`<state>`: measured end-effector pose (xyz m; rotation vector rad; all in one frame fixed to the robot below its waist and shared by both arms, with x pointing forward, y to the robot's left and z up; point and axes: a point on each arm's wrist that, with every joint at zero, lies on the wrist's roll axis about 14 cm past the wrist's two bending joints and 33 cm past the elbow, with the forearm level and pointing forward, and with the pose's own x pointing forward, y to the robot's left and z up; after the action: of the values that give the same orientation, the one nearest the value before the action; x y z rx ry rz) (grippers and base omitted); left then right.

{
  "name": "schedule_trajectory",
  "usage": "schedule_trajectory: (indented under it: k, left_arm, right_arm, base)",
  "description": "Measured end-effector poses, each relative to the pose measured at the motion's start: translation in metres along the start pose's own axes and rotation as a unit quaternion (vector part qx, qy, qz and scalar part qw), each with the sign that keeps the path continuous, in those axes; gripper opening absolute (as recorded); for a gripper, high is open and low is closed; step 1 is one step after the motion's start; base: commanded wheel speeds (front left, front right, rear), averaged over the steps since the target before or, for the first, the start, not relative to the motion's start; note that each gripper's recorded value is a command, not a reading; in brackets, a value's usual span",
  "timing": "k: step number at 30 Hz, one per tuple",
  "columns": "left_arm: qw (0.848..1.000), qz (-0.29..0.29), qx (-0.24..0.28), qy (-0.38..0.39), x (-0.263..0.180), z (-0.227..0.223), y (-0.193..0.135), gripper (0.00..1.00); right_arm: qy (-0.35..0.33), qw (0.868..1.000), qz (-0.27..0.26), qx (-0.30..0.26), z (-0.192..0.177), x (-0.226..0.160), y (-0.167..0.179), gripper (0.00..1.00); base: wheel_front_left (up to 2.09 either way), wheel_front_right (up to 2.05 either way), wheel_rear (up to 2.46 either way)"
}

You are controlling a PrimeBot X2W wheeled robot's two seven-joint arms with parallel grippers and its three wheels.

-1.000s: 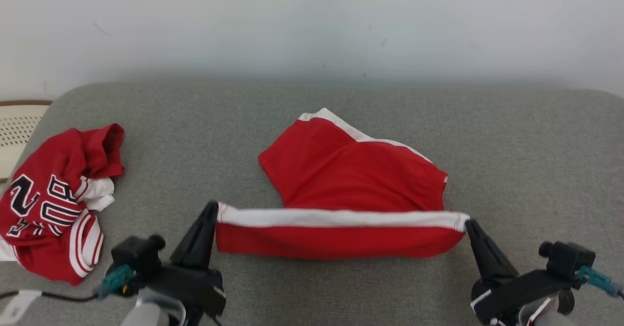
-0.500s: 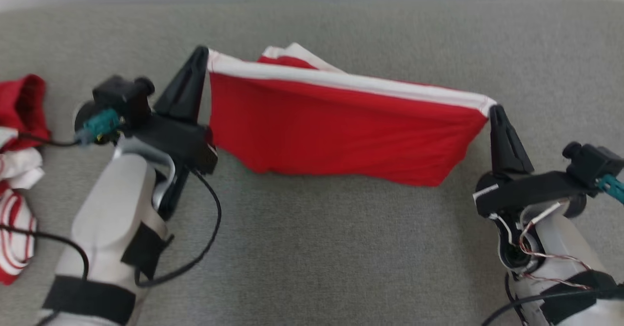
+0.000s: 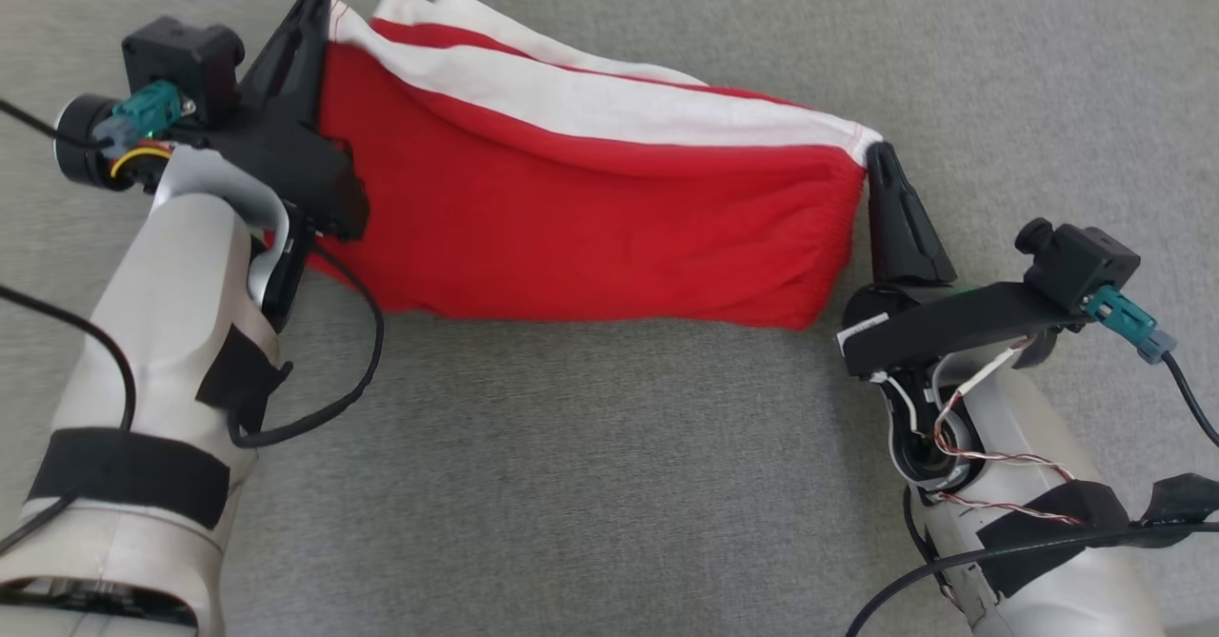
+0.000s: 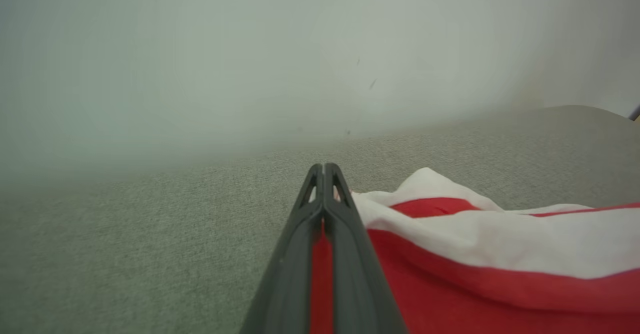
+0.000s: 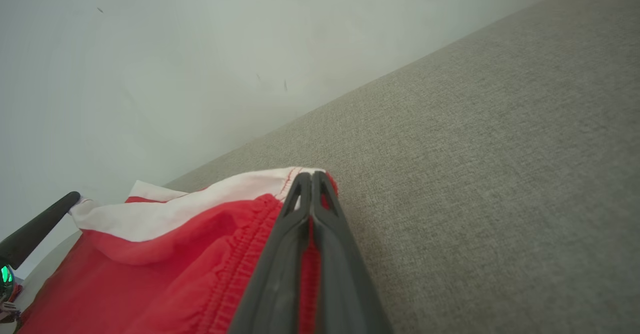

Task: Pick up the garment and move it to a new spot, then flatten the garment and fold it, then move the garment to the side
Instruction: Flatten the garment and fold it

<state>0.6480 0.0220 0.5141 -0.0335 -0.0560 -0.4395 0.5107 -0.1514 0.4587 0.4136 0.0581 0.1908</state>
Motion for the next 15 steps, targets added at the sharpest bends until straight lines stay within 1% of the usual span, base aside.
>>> schedule_trajectory:
  k: [4, 11, 15]
  left_arm:
    - [1.000, -0.005, -0.005, 0.004, 0.009, -0.008, -0.005, 0.00]
    - [1.000, 0.026, -0.013, 0.004, 0.019, -0.015, 0.003, 0.00]
    - [0.999, 0.036, -0.010, -0.003, 0.023, -0.012, 0.008, 0.00]
  right_arm:
    - [-0.001, 1.000, -0.004, 0.002, -0.002, 0.001, -0.003, 0.00]
    - [-0.021, 0.999, -0.030, -0.004, 0.010, 0.002, -0.019, 0.00]
    - [-0.022, 0.999, -0.033, -0.006, 0.010, 0.002, -0.019, 0.00]
  base:
    - [0.00, 0.00, 0.00]
    - [0.00, 0.00, 0.00]
    - [0.00, 0.00, 0.00]
